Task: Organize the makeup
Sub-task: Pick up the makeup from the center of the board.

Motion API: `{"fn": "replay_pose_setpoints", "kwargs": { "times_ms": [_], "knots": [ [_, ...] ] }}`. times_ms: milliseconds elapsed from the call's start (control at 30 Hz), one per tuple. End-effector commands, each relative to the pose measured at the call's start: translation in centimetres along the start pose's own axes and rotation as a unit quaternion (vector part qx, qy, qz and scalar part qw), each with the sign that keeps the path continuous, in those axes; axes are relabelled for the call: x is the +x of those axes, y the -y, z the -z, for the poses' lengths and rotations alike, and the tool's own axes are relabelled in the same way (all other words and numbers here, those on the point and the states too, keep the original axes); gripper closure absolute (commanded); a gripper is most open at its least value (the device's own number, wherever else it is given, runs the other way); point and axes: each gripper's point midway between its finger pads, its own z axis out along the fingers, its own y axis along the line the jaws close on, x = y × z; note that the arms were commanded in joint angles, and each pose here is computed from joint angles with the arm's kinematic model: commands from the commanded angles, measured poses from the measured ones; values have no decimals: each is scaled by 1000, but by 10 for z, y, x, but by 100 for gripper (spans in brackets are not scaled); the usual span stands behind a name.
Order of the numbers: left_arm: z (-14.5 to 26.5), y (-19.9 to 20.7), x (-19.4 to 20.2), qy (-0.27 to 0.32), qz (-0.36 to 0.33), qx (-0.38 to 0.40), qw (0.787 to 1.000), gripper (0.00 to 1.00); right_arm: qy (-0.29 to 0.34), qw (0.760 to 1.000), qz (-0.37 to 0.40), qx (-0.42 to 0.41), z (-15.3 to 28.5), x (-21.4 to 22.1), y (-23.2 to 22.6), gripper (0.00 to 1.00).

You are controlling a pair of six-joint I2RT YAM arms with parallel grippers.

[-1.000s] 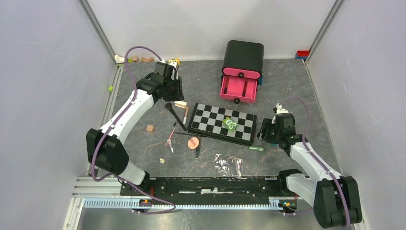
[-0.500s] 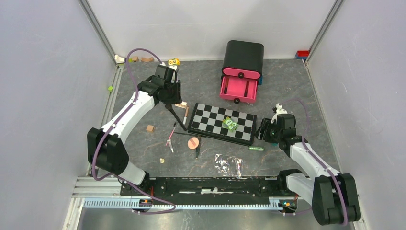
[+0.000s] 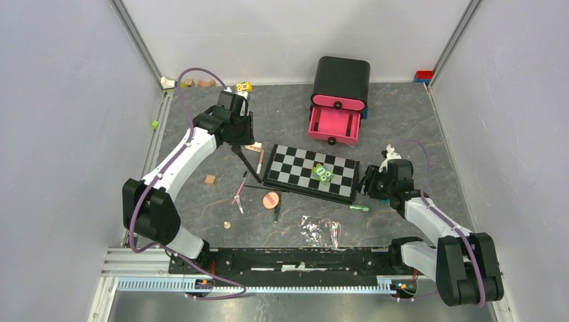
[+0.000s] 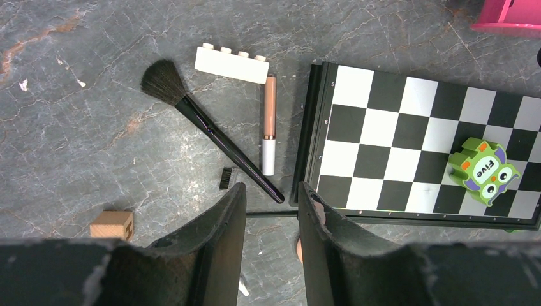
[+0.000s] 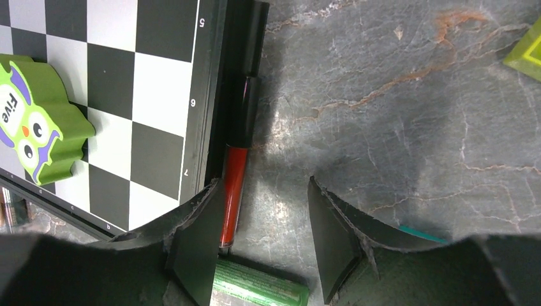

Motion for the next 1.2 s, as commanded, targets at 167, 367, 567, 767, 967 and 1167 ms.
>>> {"fn": "replay_pose_setpoints", "kwargs": {
  "times_ms": [167,367,567,767,967,1167],
  "knots": [
    [1,-3,-10,21,-27,-4,999,58,-6,1000,2,27,-6,6,13,46],
    [0,-2,-10,19,-28,-2,999,58,-8,998,14,68,-5,5,28,51],
    [0,-3,-10,19,-29,-4,999,58,10,995,26,93,2,-7,33,55],
    [0,-2,-9,18,-29,-2,999,58,52,998,25,35,8,-28,7,52],
    [-1,-1,-10,18,-28,0,999,58,41,999,19,-10,3,-24,-8,49],
    [-1,-2,-8,14,-30,-2,999,58,21,1000,11,-16,-4,-12,-7,49]
  ]
}}
